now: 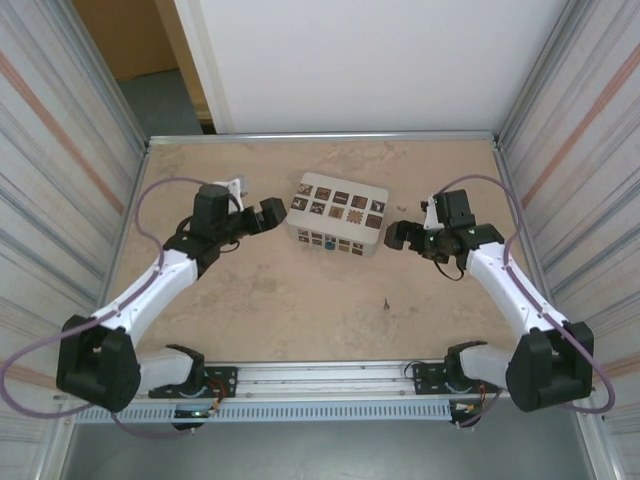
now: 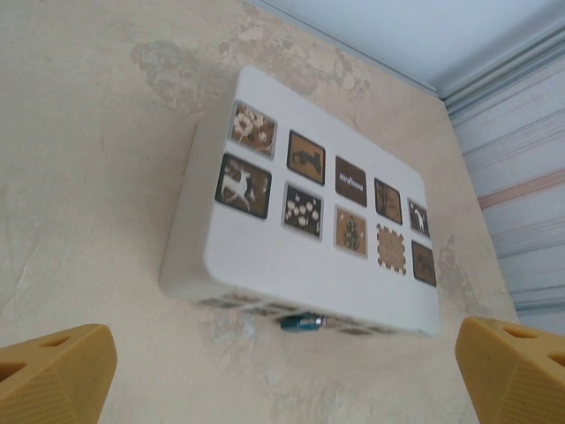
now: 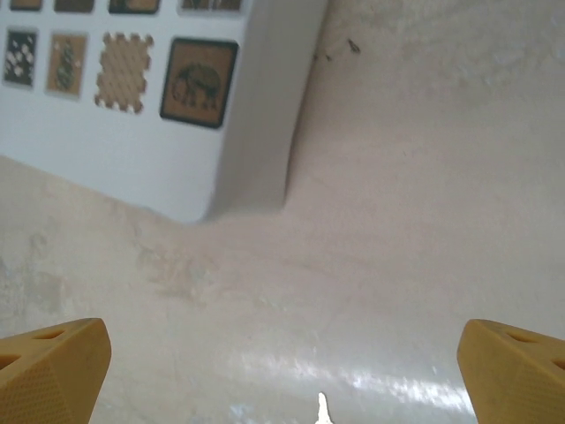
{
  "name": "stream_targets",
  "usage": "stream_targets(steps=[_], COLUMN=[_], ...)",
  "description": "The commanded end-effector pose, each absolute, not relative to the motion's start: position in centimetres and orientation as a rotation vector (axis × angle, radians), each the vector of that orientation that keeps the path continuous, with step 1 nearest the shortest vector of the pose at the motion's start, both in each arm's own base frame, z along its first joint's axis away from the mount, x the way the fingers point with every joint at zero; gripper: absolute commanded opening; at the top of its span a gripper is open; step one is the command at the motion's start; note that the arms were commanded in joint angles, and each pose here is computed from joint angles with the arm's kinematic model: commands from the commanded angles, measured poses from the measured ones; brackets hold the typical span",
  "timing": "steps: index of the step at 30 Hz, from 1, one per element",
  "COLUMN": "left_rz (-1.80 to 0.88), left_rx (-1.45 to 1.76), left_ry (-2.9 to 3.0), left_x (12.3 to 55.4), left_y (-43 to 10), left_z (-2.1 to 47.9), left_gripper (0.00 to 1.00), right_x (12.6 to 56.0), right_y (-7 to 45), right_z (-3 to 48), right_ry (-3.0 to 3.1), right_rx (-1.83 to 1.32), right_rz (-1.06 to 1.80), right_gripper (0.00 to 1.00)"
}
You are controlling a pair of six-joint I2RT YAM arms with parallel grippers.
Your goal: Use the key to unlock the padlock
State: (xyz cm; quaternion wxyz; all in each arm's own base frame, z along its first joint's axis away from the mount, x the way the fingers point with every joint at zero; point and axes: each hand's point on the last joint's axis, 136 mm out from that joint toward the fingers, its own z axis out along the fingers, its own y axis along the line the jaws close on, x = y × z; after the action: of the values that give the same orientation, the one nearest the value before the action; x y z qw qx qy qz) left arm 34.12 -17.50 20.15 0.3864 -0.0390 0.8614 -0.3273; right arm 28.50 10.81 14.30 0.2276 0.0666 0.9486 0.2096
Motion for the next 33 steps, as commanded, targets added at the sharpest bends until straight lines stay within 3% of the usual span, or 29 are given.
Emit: stream_targets(steps=[1,6,14,21,29,33], left_rz=[-0.844,-0.870,-0.880,-0.895,-0.861,-0.848], left_rx=[-0.076,-0.129,-0.209,-0.244,-0.254,-0.260], left_ry=[2.209,2.226,2.256,2.282,2.297,2.302], left_x=[31.7,29.2,27.4,26.8,26.4,26.4], left_y=[-17.4,-16.8,-16.1,-16.0,-15.5,-15.3], left_z=[19.4,17.6,14.4,12.5,11.5,11.2], left_gripper=[0.99,0.99,0.99,0.99,0.99,0.99], right_x=[24.4,20.3,18.1,18.3,18.6,18.7], right_y=[9.8,9.6,10.6,12.9,14.1,14.3], right_z=[13.0,11.8,9.9,7.7,4.7,4.0], right_ry=[2.740,2.818,2.896,2.947,3.048,3.068], right_rx=[0.202,0.245,0.288,0.325,0.465,0.463], right_rz=[0.504,0.484,0.464,0.397,0.194,0.096], right_gripper=[0.97,0.92,0.82,0.75,0.55,0.51])
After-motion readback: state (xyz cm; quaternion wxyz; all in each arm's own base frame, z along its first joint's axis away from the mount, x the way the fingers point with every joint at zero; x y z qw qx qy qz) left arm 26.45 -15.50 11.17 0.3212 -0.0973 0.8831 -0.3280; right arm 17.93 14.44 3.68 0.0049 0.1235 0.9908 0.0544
